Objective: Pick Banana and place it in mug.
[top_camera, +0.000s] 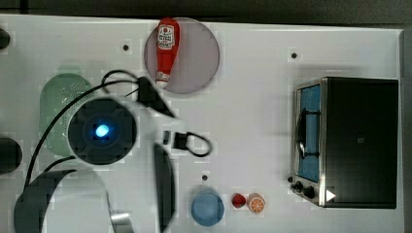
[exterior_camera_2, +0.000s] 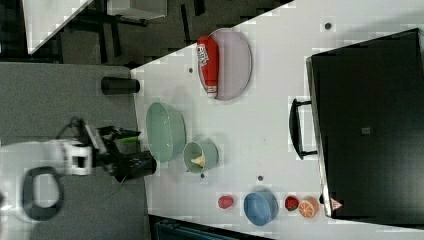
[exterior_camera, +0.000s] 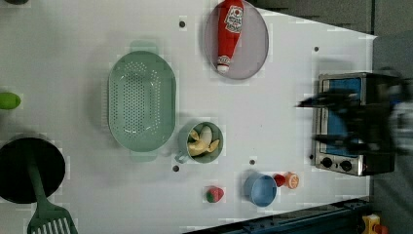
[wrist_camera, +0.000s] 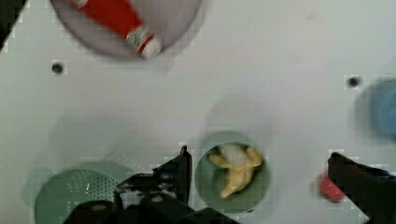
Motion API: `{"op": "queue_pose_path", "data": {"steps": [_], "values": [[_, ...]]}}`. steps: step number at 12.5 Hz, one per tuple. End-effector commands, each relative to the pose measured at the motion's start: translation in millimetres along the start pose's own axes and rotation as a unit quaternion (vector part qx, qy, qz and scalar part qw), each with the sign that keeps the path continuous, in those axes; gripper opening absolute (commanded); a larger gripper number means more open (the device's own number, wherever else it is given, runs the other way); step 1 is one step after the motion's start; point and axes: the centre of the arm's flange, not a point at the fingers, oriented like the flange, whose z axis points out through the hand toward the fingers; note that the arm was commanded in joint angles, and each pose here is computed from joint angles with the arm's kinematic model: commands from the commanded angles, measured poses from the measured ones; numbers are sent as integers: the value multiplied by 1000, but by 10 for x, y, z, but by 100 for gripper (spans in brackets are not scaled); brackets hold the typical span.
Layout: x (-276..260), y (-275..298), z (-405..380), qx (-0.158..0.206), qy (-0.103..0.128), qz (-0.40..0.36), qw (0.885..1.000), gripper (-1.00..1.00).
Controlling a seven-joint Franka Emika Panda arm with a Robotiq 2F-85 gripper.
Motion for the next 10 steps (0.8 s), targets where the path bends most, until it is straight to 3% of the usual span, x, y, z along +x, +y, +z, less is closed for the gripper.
{"op": "queue_pose_path", "data": {"steps": [1, 3, 5, 10], "values": [[925, 483, -750, 7, 6, 2, 1000, 100], [1162, 666, -1166, 6, 24, 20, 999, 100], [1237, 783, -1236, -29, 43, 21, 998, 100], [1229, 779, -1237, -30, 42, 8, 999, 100]]}}
